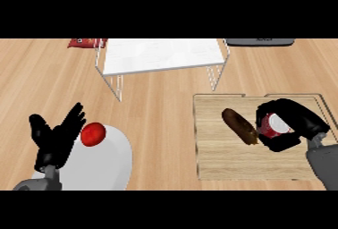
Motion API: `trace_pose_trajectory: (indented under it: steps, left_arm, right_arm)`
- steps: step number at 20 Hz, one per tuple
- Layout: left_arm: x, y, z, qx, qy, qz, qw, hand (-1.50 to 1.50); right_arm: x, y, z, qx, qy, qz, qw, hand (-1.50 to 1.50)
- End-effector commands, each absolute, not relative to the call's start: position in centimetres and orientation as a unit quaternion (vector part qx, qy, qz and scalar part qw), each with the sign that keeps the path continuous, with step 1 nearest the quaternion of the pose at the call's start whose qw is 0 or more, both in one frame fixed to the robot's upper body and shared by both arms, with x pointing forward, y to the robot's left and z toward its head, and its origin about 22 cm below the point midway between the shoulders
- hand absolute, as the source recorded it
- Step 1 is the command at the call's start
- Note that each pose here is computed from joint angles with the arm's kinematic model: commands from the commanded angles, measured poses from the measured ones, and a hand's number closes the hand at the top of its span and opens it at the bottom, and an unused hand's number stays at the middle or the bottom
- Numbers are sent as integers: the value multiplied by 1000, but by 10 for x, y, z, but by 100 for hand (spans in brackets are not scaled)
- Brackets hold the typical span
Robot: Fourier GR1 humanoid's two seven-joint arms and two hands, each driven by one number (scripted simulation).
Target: Pick the can from the tray and place it in the tiered shelf
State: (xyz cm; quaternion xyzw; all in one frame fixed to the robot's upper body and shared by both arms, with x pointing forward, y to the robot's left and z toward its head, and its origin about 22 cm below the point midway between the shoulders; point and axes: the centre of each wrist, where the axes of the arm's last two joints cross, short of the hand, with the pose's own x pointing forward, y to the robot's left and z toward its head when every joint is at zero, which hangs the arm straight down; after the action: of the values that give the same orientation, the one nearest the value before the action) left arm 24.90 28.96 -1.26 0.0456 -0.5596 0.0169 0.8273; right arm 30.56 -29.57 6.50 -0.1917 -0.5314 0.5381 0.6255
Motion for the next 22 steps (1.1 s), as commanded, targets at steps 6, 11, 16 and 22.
trace_pose_trajectory:
  steps: [6,11,16,22]
  left_arm:
    - [254,274,-25,27,-530,0,847,0]
    - [257,282,-22,27,-525,3,851,0]
    - [260,284,-24,46,-525,12,850,0]
    - [255,288,-29,36,-521,15,853,0]
  right_arm:
    - [275,-68,78,-152,-596,499,610,150]
    - [248,-23,141,-194,-672,426,573,150]
    - [235,2,217,-261,-712,353,548,150]
    - [220,25,277,-306,-711,313,551,150]
